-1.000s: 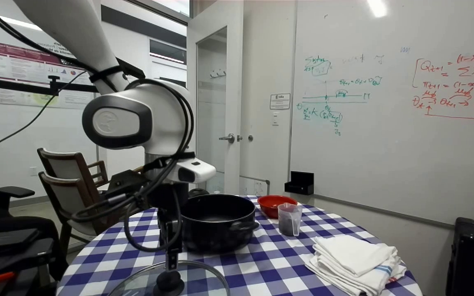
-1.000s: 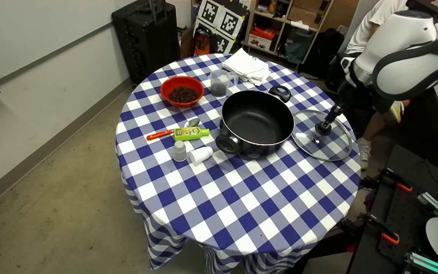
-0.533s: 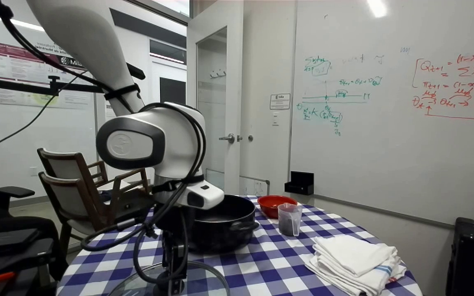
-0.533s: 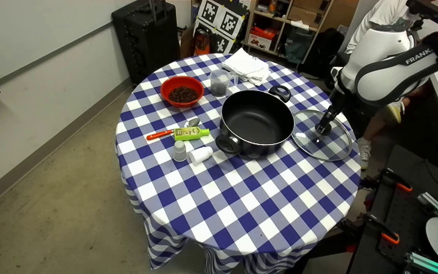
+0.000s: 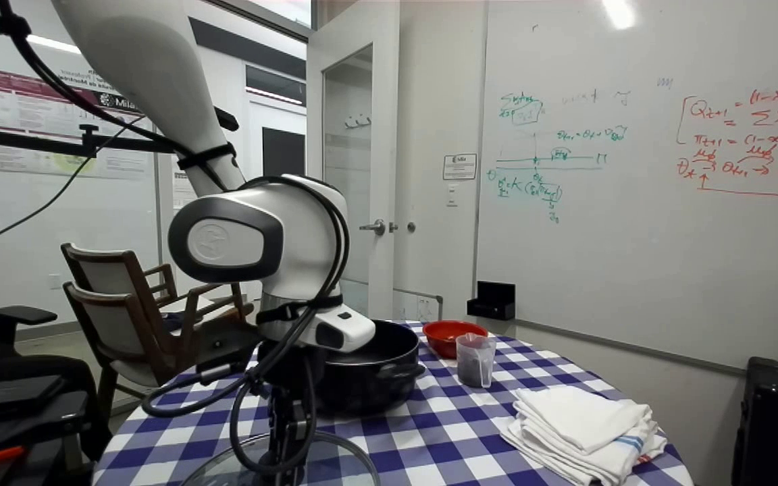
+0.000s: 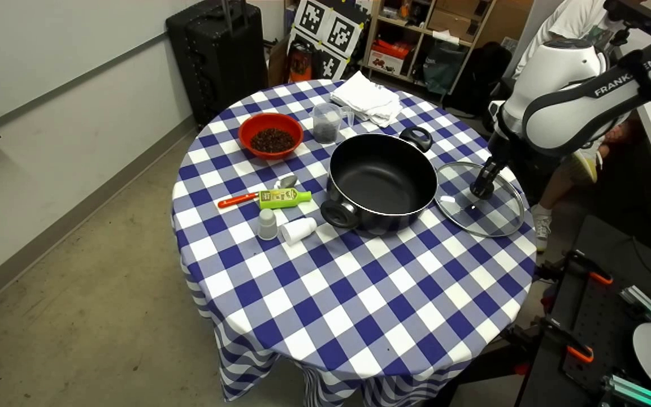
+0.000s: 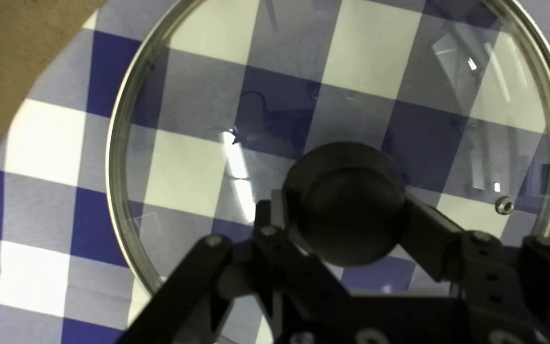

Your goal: Put the glass lid on the black pot

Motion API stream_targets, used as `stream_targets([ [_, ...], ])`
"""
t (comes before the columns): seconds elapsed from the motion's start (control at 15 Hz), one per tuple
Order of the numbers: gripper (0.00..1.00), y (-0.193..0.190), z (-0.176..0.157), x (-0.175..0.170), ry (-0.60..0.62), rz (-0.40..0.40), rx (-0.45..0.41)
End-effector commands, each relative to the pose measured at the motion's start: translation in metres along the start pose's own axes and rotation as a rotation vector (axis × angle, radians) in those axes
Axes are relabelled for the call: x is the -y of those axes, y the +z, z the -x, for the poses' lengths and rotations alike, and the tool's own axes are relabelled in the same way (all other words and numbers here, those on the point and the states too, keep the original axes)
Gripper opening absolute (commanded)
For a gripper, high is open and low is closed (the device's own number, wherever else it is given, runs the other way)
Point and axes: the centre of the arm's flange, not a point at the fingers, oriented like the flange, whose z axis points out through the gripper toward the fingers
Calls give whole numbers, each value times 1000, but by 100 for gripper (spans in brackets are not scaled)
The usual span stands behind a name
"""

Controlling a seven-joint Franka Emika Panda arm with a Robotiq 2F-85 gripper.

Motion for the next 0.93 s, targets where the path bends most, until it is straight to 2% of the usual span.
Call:
stream_targets([
  [0.0, 31, 2, -7, 2, -6, 14, 34],
  [0.13, 26, -5, -6, 2, -13, 11, 42],
  [0.33, 26, -35, 6, -13, 8, 10, 28],
  [0.67, 26, -119, 31, -55, 90, 88, -58],
  [0.87, 26, -174, 31, -51, 54, 156, -126],
])
